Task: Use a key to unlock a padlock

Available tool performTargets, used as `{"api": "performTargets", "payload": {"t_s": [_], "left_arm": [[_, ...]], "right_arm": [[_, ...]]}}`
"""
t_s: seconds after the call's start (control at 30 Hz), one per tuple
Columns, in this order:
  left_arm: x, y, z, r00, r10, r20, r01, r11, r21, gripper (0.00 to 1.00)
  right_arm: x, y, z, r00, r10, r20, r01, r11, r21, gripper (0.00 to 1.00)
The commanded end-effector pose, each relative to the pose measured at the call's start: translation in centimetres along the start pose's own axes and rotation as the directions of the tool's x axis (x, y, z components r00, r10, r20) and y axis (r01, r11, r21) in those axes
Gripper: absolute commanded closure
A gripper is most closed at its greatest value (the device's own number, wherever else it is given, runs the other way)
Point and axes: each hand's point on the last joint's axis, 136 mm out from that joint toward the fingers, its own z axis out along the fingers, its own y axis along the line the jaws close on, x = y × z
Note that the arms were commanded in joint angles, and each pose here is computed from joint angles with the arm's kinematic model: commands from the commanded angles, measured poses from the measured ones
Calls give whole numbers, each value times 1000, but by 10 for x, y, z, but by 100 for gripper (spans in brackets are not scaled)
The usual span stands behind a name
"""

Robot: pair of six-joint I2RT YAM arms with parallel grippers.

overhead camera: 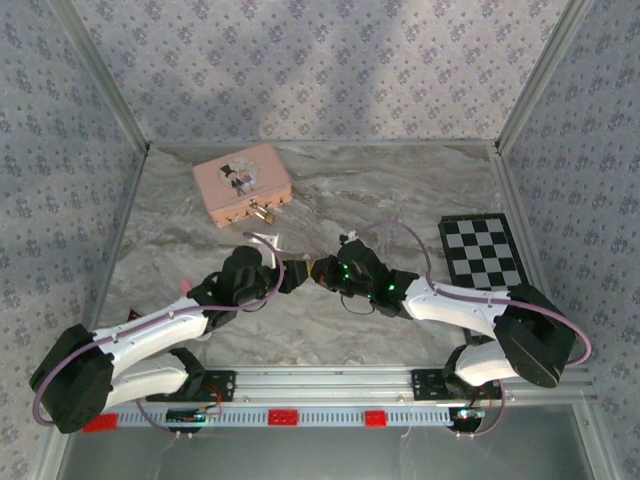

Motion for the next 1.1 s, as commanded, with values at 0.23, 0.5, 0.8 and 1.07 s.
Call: {"api": "performTargets", "payload": {"t_s": [0.23, 0.5, 0.8, 1.07], "left_arm": [[0, -3, 0, 1000, 25, -6, -25, 1000, 2, 69], [-1, -4, 0, 1000, 23, -5, -23, 1000, 7, 81], [-2, -6, 0, 1000, 23, -1, -23, 1000, 12, 90], [-6, -4, -3, 1000, 9, 20, -9, 1000, 1, 95]], "right_arm": [[-5, 9, -4, 999, 20, 37, -18, 999, -40, 100], [-6, 10, -4, 999, 18, 40, -16, 999, -42, 100], [-4, 11, -3, 999, 17, 36, -15, 999, -45, 100], [-6, 12, -4, 999, 12, 43, -11, 999, -38, 100]]}}
